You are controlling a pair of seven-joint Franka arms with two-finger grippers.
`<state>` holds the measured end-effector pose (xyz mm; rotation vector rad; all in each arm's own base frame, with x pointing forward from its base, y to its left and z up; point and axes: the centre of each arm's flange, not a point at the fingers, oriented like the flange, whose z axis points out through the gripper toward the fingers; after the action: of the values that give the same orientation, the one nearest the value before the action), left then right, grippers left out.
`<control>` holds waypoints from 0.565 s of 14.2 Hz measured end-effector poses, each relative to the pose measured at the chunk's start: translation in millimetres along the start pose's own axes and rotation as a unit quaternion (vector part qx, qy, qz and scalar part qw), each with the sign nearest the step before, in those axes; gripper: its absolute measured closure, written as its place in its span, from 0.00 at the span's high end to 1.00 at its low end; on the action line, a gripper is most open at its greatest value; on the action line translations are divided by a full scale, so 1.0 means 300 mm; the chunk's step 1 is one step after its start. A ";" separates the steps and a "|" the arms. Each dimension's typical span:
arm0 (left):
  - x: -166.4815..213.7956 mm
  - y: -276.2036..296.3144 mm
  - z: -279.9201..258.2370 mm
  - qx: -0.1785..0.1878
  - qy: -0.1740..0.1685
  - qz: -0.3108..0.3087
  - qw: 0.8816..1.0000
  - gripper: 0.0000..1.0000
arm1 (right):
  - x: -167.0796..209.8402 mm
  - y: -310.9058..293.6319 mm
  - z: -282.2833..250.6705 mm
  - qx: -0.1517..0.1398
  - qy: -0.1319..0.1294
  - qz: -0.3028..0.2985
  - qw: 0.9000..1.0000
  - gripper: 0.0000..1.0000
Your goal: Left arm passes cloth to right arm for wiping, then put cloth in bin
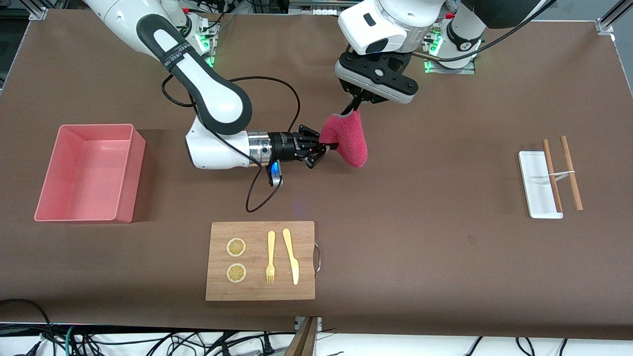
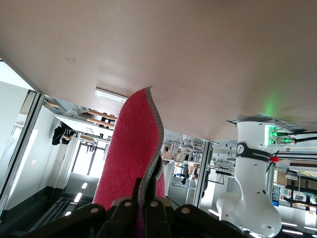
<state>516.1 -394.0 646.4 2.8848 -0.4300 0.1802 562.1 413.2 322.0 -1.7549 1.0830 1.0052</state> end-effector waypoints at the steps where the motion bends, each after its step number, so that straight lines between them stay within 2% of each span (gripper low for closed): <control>1: 0.000 0.000 0.000 0.000 0.000 0.000 1.000 0.02 | 0.001 -0.004 -0.008 0.002 0.000 0.000 1.000 0.02; 5: 0.000 0.000 0.000 0.000 0.000 0.000 1.000 0.02 | -0.001 -0.029 -0.049 0.013 0.002 -0.003 1.000 0.02; 7: 0.000 0.000 0.000 0.000 0.000 0.000 1.000 0.14 | 0.000 -0.033 -0.060 0.015 0.002 -0.003 1.000 0.02; 8: 0.000 0.000 0.000 0.000 0.000 0.000 1.000 0.25 | 0.001 -0.034 -0.065 0.014 0.003 -0.005 1.000 0.02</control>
<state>516.2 -394.0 646.4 2.8856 -0.4302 0.1811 575.7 398.2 330.9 -1.7390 1.0869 0.9750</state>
